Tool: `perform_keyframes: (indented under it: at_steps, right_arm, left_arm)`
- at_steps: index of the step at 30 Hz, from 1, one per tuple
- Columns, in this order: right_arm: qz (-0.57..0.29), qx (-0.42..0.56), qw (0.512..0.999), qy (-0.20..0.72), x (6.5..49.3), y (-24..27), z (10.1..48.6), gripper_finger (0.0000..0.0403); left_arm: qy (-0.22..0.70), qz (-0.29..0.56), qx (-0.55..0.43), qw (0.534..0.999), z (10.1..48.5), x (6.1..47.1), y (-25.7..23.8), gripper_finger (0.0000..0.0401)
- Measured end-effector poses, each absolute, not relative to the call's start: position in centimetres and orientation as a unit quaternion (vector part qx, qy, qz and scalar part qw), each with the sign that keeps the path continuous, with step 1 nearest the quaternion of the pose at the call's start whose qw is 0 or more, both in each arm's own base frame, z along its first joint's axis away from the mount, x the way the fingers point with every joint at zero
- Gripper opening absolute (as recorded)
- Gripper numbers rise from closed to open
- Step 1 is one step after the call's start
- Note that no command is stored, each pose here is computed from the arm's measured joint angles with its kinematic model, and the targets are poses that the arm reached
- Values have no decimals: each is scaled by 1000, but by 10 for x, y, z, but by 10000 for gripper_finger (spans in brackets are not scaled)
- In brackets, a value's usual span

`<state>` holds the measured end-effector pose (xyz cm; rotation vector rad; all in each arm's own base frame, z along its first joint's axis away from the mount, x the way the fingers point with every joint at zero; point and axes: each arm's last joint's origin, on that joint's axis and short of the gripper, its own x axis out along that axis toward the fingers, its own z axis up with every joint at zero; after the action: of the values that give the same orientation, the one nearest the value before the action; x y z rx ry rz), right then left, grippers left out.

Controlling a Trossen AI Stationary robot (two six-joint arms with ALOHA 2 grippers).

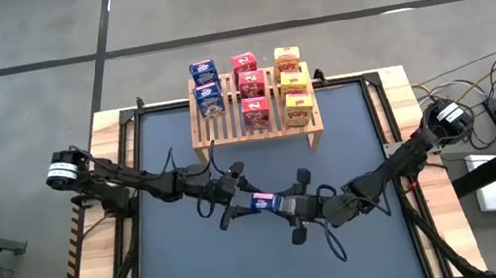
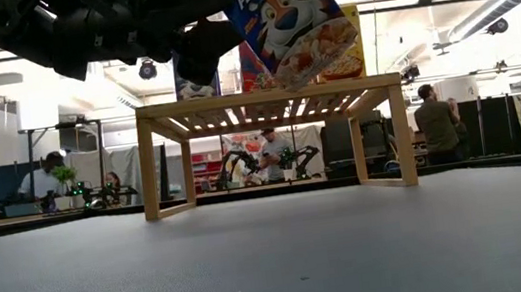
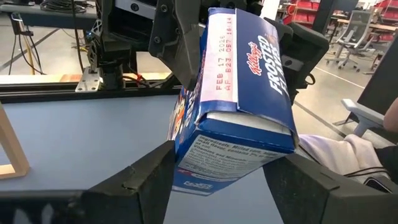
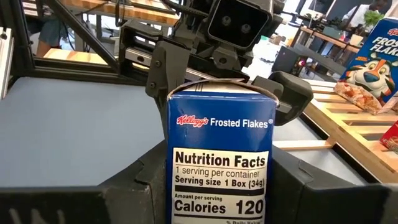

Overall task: Stack cereal on shelf
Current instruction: Put the blue cereal box on the shelf aligned with the other blue cereal box, then put the blue cereal box on the shelf aligned with the other blue cereal boxes

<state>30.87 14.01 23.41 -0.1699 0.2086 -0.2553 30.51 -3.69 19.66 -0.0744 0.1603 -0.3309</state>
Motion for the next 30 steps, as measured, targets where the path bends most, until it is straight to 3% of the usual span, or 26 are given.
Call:
perform_keyframes:
  at_steps: [15, 24, 30]
  right_arm:
    - [-109, -87, 985, 105, 304, 148, 235, 295]
    - [-109, -70, 983, 130, 297, 148, 235, 300]
    - [-90, -68, 983, 145, 302, 149, 225, 299]
  left_arm:
    - [80, -156, -38, 984, 203, 302, -30, 214]
    - [100, -155, -37, 982, 211, 294, -29, 215]
    - [99, -117, -5, 988, 244, 266, -25, 215]
